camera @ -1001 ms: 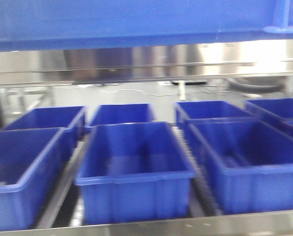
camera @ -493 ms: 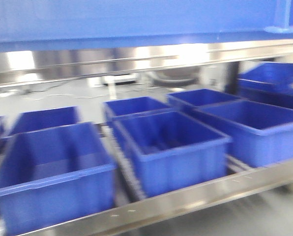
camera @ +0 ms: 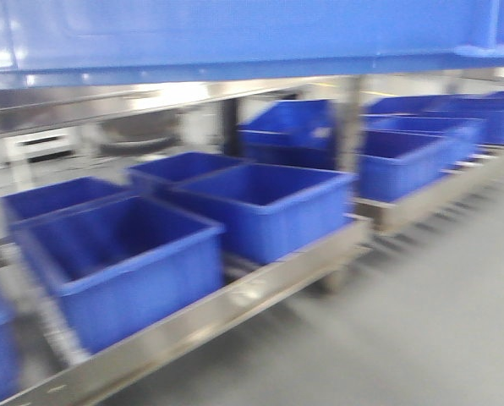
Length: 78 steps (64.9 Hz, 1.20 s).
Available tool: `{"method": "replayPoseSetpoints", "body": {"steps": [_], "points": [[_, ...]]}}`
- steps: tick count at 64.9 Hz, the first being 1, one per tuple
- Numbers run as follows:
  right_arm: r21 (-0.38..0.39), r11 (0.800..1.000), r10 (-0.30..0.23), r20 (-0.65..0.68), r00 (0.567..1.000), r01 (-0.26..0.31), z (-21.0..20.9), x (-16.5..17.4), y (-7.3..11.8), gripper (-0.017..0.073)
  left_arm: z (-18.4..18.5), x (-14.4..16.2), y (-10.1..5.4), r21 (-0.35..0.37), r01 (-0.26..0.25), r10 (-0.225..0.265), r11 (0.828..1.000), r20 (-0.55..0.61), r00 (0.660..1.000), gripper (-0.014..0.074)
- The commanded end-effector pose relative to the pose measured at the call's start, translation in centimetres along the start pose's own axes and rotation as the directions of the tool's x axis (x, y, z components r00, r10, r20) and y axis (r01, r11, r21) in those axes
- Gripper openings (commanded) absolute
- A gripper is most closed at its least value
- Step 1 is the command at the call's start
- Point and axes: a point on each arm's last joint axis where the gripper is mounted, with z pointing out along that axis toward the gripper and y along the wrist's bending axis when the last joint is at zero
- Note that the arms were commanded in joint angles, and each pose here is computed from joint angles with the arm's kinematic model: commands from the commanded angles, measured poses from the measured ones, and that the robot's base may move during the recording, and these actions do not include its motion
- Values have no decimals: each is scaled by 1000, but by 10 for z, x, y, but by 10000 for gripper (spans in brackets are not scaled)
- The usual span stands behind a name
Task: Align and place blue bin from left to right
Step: 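Hold the blue bin with both grippers while the base backs away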
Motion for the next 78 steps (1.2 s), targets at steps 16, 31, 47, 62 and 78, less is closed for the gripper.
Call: {"method": "replayPoseSetpoints", "body": {"steps": [16,31,47,62,78], "points": [[-43,999,-20,116,993,25,-10,-13,0,-79,-10,-9,-2,53,-5,0,999,89,996,-111],[-43,999,-20,116,993,25,-10,-13,0,-79,-10,-9,-2,53,-5,0,999,89,996,-111],[-43,999,-20,116,993,25,-10,-13,0,-79,-10,-9,-2,53,-5,0,999,89,996,-111],[-43,999,-20,116,993,25,-10,-13,0,-79,-10,-9,-2,53,-5,0,999,89,996,-111],[-43,999,-20,116,993,25,-10,-13,0,-79,-10,-9,-2,53,-5,0,999,89,996,-111]]}}
